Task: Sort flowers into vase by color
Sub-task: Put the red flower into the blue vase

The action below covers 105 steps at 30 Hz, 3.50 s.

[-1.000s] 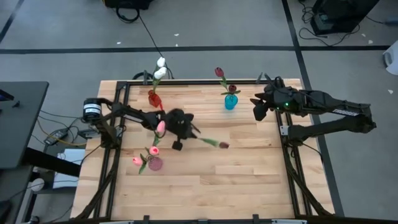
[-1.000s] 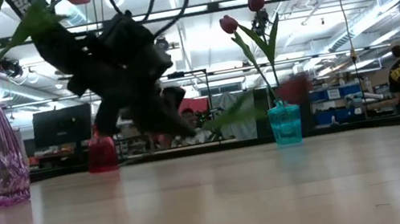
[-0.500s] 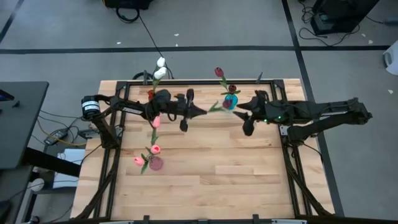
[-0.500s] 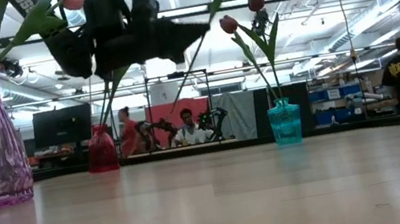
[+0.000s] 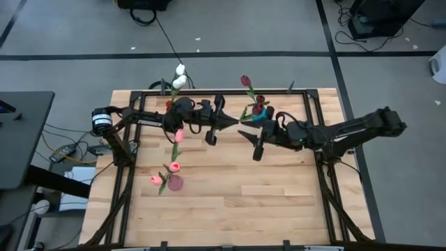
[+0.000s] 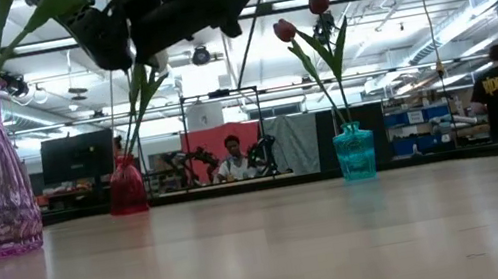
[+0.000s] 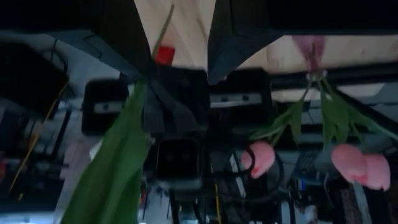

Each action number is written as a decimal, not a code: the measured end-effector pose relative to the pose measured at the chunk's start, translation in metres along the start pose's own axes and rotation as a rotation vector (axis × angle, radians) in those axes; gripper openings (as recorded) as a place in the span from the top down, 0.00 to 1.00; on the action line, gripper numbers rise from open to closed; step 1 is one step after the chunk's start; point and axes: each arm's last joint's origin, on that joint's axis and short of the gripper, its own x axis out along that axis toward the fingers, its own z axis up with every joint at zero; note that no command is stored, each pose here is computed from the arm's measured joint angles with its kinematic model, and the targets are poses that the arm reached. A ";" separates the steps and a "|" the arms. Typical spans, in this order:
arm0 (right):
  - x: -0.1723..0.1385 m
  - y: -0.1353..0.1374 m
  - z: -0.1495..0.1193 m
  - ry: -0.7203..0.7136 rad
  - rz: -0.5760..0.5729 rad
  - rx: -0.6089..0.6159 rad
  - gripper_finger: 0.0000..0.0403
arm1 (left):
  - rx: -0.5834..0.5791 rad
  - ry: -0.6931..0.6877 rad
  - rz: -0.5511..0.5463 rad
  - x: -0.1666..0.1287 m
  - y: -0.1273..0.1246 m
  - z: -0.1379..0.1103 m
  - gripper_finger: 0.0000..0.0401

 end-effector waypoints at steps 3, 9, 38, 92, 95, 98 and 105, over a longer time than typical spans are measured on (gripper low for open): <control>0.005 0.002 0.001 -0.041 -0.001 -0.014 0.60 | 0.000 -0.005 -0.002 0.001 -0.002 0.001 1.00; 0.015 0.005 -0.003 -0.076 -0.008 -0.042 0.63 | 0.004 -0.005 -0.011 0.003 -0.006 0.001 1.00; 0.016 -0.002 -0.003 -0.060 -0.048 -0.027 0.71 | 0.007 -0.003 -0.059 0.005 -0.010 0.001 1.00; -0.074 -0.112 -0.056 0.054 -0.420 0.091 0.95 | 0.110 0.319 0.191 -0.112 -0.031 0.088 0.79; -0.074 -0.115 -0.056 0.051 -0.424 0.091 0.95 | 0.117 0.306 0.191 -0.118 -0.036 0.092 0.79; -0.074 -0.118 -0.054 0.035 -0.421 0.091 0.95 | 0.105 0.300 0.193 -0.124 -0.040 0.090 0.80; -0.074 -0.124 -0.053 0.013 -0.404 0.101 0.95 | 0.079 0.301 0.202 -0.133 -0.046 0.077 0.80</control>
